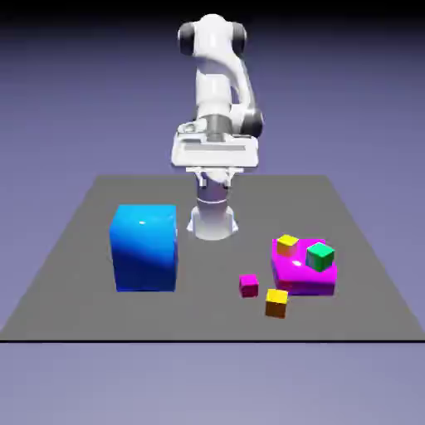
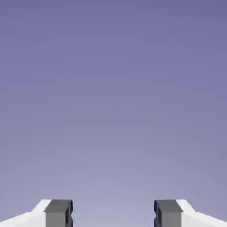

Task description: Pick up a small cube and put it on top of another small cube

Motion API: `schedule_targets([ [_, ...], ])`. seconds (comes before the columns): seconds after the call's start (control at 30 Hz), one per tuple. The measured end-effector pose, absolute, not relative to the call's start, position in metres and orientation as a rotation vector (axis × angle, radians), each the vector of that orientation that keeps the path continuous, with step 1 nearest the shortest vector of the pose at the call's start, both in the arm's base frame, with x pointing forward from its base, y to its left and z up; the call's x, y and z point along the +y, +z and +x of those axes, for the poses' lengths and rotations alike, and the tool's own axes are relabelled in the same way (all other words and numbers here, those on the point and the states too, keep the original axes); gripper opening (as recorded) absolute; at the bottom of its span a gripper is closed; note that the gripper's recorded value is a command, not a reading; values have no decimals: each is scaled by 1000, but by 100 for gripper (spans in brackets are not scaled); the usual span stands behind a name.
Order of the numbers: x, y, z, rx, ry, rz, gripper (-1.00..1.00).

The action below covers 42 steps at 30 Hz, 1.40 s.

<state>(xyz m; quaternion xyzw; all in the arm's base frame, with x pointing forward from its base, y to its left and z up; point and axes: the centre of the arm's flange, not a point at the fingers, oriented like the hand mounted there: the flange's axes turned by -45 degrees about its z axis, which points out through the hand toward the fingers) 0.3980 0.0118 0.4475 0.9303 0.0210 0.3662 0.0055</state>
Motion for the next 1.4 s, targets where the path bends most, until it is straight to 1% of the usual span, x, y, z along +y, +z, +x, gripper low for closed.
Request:
schedule_targets([
  [0.2,48,386,434,-27,801,3033,0],
  [0.4,88,317,456,-137,449,3109,0],
  [0.77,169,199,457,-365,-175,3129,0],
  [0.83,171,196,457,-370,-188,3128,0],
  [0.97,172,140,453,-372,-187,3129,0],
  [1.0,172,127,451,-370,-188,3128,-100],
  [1.07,172,127,451,-370,-188,3129,-100],
  [1.23,172,198,457,-364,-188,3129,-100],
  [1.4,233,270,435,-73,-178,3129,-100],
])
